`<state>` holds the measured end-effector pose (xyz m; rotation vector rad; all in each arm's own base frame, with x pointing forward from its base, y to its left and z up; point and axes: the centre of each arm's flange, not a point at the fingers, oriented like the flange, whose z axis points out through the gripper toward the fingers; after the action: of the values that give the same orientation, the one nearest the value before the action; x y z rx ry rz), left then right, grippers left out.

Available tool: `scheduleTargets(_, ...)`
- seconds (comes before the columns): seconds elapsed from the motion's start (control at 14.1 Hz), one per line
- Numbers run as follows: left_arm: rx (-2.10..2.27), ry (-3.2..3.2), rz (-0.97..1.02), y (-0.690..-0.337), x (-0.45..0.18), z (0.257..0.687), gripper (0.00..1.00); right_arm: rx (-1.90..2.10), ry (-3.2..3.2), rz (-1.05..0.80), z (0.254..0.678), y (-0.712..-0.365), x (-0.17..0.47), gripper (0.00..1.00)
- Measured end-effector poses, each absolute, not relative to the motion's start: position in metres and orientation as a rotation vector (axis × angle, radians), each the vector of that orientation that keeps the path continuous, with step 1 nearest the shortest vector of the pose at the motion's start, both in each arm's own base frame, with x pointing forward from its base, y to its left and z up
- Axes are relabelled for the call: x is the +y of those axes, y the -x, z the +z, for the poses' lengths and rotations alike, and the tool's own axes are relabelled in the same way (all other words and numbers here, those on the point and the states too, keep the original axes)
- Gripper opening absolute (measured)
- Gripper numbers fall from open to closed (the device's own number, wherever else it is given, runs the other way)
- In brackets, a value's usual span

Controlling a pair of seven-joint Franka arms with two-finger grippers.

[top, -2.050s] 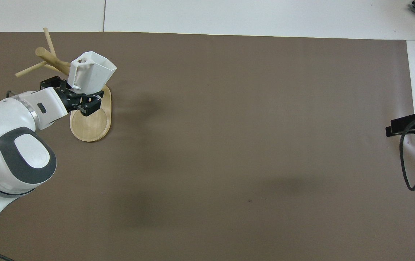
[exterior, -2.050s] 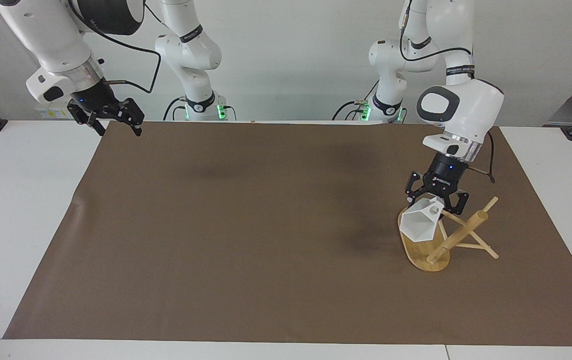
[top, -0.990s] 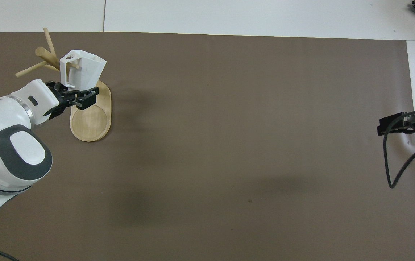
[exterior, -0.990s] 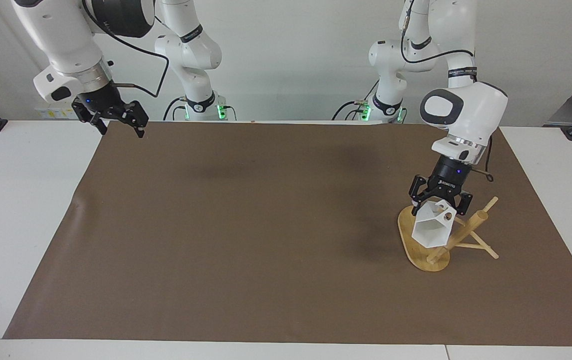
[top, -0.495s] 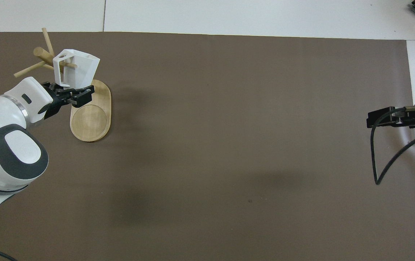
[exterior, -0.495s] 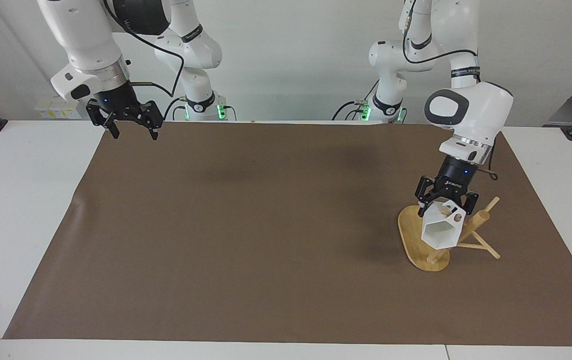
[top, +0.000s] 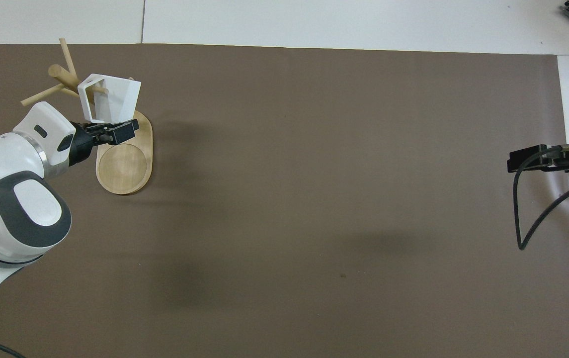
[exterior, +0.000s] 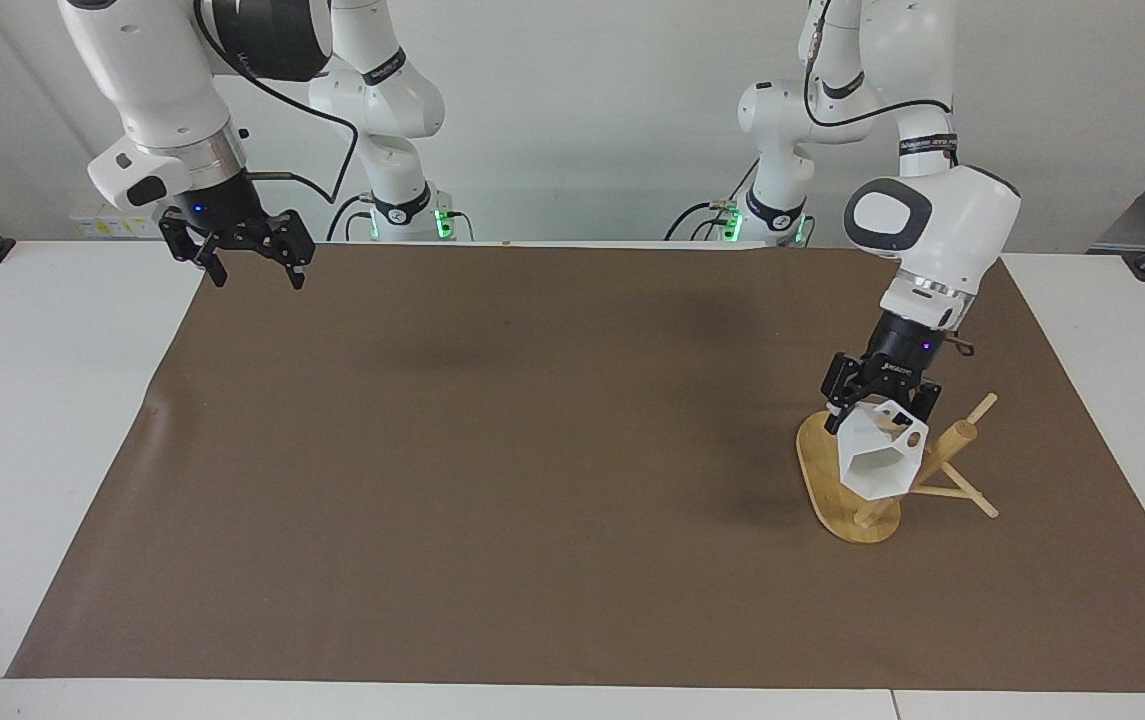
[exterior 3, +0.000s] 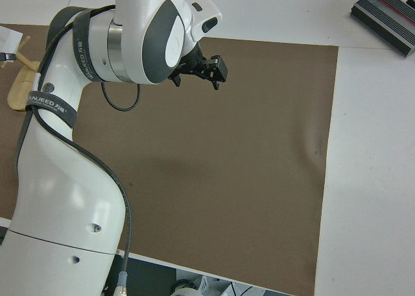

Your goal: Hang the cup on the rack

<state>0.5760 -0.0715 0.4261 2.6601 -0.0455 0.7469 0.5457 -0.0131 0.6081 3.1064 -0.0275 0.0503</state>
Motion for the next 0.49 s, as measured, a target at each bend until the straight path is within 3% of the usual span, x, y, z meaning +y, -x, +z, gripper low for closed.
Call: scheduleTargets(0.49,0.027,-2.637,0.697,-0.5739,-0.0733,0.4320,0.74,-0.027,-3.106,0.049,0.6076,-0.5456,-0.0131,1.00)
